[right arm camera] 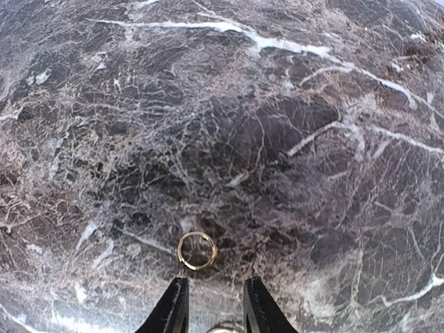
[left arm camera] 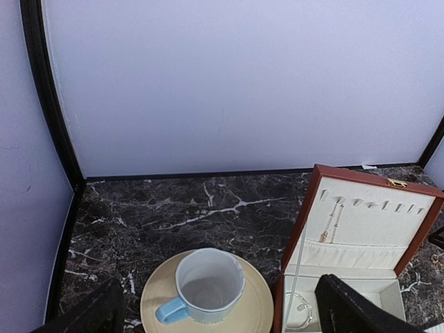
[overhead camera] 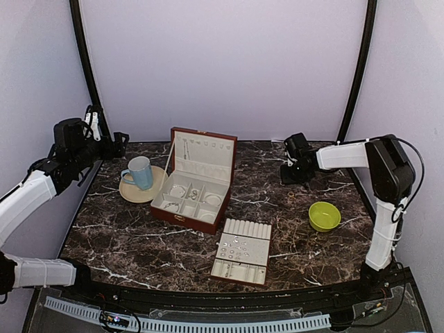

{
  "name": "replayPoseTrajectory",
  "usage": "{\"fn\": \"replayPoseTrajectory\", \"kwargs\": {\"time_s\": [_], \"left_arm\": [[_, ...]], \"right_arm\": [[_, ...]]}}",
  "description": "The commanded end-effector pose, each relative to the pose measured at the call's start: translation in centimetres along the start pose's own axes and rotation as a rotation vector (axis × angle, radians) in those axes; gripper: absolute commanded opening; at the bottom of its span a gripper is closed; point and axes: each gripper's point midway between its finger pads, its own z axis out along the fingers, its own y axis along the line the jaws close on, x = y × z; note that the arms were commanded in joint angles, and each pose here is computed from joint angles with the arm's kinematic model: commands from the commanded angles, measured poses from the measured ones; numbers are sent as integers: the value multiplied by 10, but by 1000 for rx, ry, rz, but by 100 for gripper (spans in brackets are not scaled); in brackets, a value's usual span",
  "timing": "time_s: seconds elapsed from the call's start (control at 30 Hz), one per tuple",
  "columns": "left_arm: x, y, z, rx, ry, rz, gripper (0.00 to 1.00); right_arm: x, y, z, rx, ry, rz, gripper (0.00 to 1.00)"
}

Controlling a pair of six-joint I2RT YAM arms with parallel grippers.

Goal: Organize the mixed jewelry
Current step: Pick up the ring from the center of the board.

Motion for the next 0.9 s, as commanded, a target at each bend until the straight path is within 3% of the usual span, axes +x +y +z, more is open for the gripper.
{"fn": "replayPoseTrajectory", "kwargs": {"time_s": [0.0,0.37,0.87], "left_arm": [[-7,-1,-9,10,-22,4,98],[-9,-2,-12,17,-30,2,98],[-7,-2,-11,18,-27,2,98]], "right_arm": [[-11,-2,11,25,-21,-22,26],[-7,1,30,29,4,-41,17],[-9,-4,39,34,9,-44,13]]}}
